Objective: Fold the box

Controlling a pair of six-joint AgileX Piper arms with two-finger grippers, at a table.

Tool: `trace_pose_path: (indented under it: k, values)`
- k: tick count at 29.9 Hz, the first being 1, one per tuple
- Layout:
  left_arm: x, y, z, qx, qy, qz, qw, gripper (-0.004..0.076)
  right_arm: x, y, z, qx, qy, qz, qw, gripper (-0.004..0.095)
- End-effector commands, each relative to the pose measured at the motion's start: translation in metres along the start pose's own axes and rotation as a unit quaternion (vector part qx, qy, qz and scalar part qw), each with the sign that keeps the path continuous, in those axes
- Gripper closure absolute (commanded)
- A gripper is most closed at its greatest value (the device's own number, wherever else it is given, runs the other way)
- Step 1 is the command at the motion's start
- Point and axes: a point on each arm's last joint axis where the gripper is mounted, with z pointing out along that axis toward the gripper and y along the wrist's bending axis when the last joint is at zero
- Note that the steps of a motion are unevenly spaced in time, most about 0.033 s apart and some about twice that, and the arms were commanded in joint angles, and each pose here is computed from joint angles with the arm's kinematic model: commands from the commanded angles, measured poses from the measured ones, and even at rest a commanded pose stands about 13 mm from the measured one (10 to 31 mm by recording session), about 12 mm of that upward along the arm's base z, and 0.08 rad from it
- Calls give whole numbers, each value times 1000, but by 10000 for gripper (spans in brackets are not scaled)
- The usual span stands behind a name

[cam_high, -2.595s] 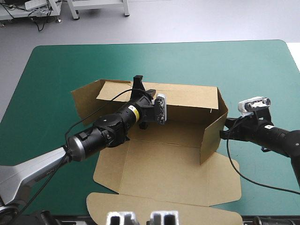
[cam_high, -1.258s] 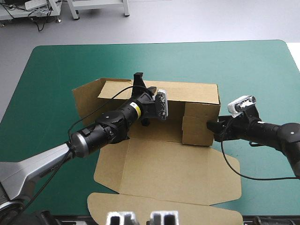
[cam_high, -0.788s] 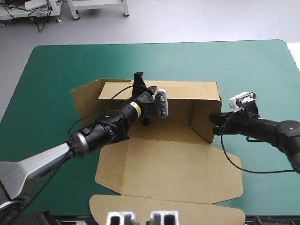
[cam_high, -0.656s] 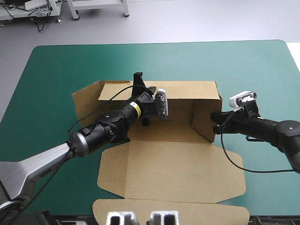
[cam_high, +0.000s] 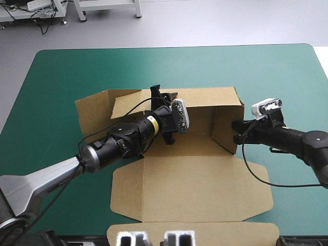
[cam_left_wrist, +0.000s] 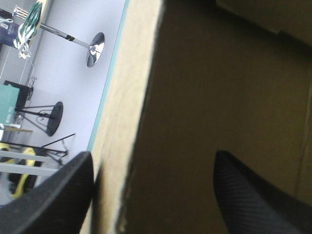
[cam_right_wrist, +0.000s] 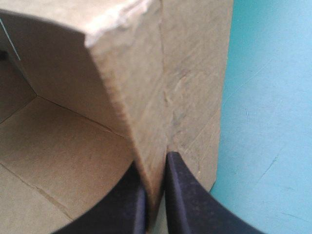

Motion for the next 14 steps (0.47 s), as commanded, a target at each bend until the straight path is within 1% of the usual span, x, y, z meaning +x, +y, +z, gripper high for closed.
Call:
trace_pose_path:
  k: [1,6,10,14]
  values:
    - [-20,7,-11,-3,-64,-46,997,193,-6,1,-2,-5,-8,-2,1000,905]
    - [-23,10,-15,-5,-79,-47,996,193,-4,1,-2,-2,3,-12,1000,905]
    - [-31,19,-32,-16,-115,-53,992,193,-3,0,-2,-2,4,-12,1000,905]
    - [-42,30,-56,-27,-164,-90,982,193,-3,0,-2,-1,4,-11,1000,905]
